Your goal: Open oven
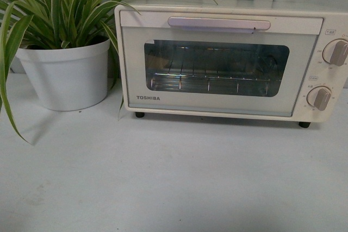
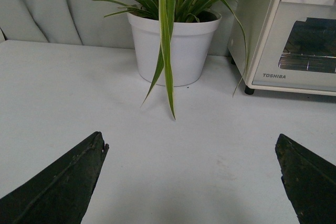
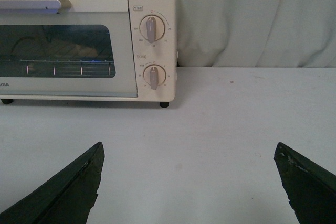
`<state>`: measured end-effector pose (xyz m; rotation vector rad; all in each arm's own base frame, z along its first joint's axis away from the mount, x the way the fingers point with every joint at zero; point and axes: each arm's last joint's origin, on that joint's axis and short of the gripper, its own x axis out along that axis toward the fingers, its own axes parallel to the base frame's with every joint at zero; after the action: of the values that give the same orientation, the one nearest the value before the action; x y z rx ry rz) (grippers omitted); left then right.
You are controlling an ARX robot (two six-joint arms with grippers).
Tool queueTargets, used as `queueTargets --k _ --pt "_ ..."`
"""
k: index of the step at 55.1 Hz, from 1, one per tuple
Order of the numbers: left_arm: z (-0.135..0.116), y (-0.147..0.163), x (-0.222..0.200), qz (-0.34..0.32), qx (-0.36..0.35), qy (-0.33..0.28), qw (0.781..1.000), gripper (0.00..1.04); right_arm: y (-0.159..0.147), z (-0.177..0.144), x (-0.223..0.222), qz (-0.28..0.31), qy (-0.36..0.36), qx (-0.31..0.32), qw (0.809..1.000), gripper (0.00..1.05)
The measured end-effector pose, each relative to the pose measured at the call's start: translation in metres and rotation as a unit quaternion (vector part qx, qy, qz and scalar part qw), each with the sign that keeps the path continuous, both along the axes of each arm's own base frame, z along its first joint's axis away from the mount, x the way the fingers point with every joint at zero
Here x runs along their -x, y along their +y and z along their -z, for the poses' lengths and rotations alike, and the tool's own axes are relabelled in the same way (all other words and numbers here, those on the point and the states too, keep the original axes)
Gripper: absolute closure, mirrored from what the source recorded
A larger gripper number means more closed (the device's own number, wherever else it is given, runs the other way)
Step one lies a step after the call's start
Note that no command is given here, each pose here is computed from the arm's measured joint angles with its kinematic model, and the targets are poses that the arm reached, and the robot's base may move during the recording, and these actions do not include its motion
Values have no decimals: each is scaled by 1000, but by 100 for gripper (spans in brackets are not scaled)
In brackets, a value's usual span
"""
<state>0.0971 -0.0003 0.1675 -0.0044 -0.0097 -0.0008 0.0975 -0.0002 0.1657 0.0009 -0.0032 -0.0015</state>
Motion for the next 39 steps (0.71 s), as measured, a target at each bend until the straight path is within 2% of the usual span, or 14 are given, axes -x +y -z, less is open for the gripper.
queueTargets --k 39 --pt "0 0 0 0 0 0 1000 6 0 0 0 0 0 0 1000 9"
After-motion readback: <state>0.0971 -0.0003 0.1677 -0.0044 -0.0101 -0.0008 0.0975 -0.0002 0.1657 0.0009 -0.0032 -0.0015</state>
